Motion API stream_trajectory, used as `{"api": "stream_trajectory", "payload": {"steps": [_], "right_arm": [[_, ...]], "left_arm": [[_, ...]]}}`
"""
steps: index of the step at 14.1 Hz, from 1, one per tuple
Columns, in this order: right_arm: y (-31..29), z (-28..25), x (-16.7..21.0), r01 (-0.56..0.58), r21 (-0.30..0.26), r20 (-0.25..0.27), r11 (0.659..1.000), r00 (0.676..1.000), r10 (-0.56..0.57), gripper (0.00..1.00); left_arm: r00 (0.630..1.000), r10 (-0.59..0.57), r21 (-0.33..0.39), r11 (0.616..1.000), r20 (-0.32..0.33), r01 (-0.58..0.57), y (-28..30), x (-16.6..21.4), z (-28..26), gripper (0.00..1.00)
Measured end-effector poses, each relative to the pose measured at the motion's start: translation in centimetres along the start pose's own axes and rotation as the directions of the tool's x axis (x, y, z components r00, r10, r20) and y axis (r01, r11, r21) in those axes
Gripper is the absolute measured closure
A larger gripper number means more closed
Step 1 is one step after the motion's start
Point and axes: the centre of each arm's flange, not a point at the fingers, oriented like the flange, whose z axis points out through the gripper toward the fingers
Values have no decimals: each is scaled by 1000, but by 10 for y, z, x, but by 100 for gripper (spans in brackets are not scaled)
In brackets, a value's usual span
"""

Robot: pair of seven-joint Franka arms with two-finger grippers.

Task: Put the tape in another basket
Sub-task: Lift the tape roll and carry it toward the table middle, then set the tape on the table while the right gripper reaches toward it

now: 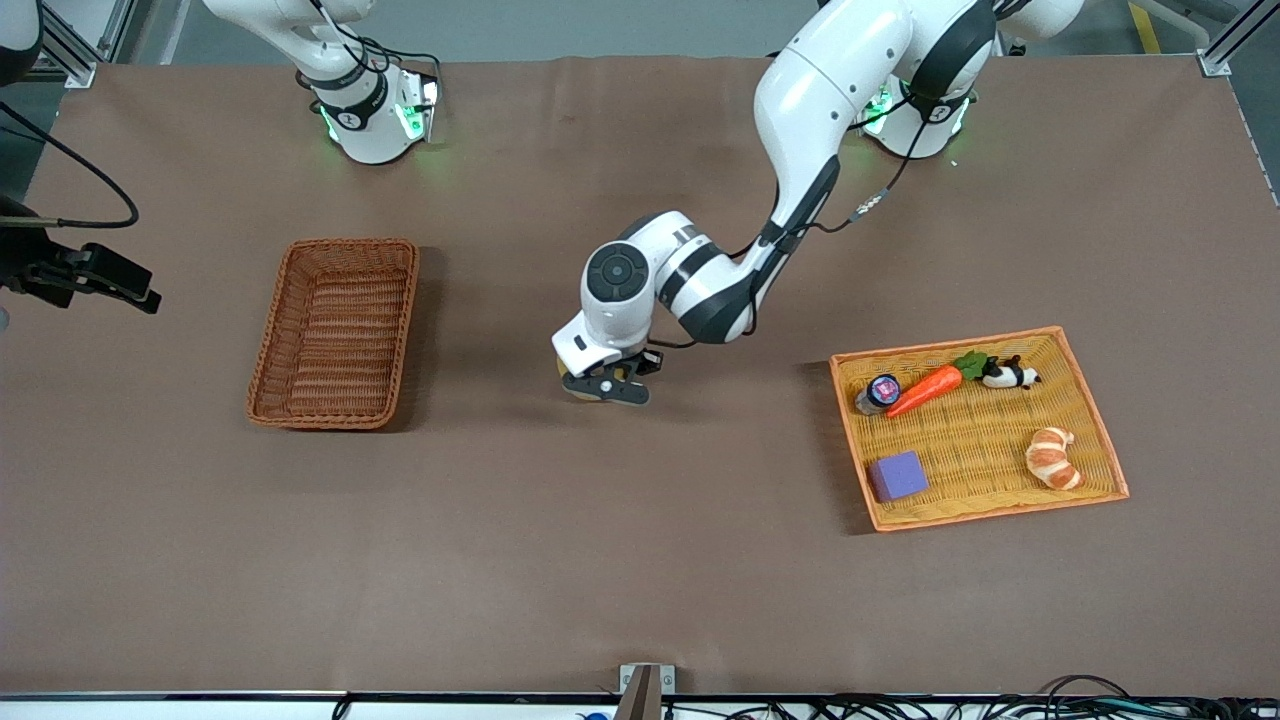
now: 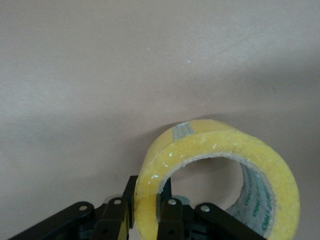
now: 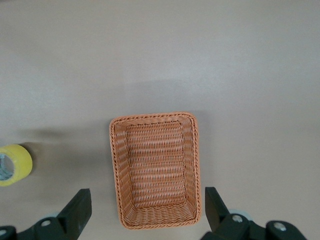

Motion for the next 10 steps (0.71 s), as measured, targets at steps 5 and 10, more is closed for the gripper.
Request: {"api": "stream_trajectory", "payload": {"steps": [5,10], "right_arm": [[-1,0,0,3,0,0,1000,1000,-3,0],[-4,0,0,8,1,0,1000,1000,-8,0]], "left_arm": [[1000,10,2,1000,10,-10,3,-1,25,79],[994,110,-24,994,-28,-110,13,-1,21,79]]}}
